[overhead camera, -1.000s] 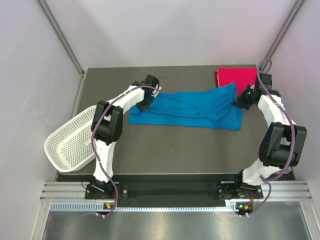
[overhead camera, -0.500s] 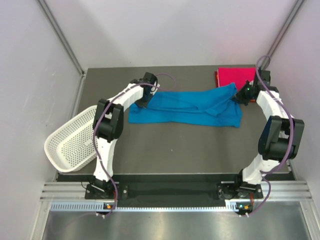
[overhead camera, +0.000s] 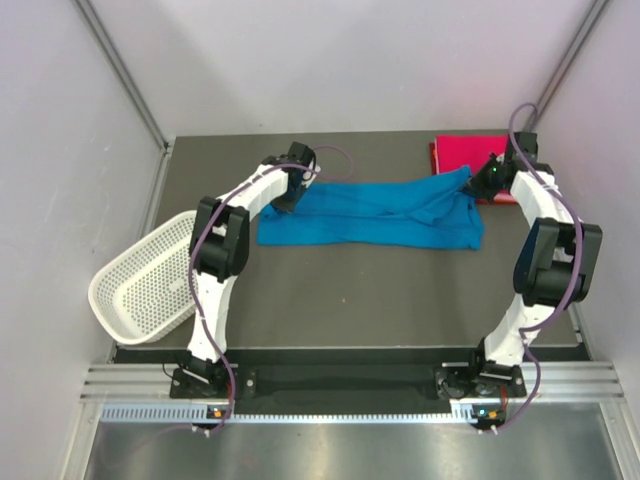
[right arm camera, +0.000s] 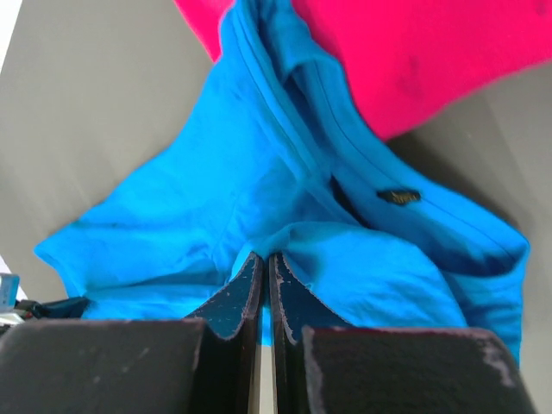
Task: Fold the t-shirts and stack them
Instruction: Fold the tshirt
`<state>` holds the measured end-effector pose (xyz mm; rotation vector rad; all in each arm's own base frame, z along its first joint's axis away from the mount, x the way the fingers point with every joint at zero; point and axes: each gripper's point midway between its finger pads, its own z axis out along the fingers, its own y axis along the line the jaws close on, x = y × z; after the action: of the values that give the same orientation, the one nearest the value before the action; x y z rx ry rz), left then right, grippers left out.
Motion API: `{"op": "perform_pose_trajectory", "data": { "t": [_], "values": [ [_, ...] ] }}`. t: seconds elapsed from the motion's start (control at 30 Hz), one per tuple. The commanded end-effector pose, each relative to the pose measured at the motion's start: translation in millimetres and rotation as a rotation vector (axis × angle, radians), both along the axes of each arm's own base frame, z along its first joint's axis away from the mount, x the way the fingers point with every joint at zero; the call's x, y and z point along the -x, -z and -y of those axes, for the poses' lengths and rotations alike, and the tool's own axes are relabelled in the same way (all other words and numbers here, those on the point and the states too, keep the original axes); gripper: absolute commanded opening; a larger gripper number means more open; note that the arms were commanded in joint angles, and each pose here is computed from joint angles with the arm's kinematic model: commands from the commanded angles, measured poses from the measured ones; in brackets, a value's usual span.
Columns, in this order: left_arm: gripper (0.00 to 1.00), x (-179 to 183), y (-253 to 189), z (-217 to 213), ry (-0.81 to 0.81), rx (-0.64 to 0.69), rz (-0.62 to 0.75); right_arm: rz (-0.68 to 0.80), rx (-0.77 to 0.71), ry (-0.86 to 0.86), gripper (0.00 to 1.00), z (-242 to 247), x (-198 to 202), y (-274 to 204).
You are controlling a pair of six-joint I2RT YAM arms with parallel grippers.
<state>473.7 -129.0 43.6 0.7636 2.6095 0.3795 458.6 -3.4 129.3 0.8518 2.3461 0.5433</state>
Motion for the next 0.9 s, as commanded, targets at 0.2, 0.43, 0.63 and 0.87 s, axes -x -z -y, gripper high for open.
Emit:
{"op": "perform_pose_trajectory", "data": {
  "t": [0.2, 0.43, 0.63, 0.87],
  "values": [
    [0.21, -19.1, -30.8, -20.2, -0.069, -0.092, 0.103, 0.052, 0.034, -0.037, 0.01, -11.7, -13.5, -16.5],
    [0.24, -25.1, -58.4, -35.5, -0.175, -0.158, 0.180, 0.043, 0.047, -0.038, 0.01, -10.8, -13.3, -18.0],
    [0.22, -11.7, -55.1, -1.3, -0.216, 0.023, 0.147, 0.019, 0.060, -0.023, 0.01, -7.7, -8.4, -15.6],
    [0.19, 22.0, -32.3, 38.8, -0.217, 0.167, 0.062, 0.010, 0.070, -0.002, 0.01, -4.3, -9.4, -17.4]
  ]
}}
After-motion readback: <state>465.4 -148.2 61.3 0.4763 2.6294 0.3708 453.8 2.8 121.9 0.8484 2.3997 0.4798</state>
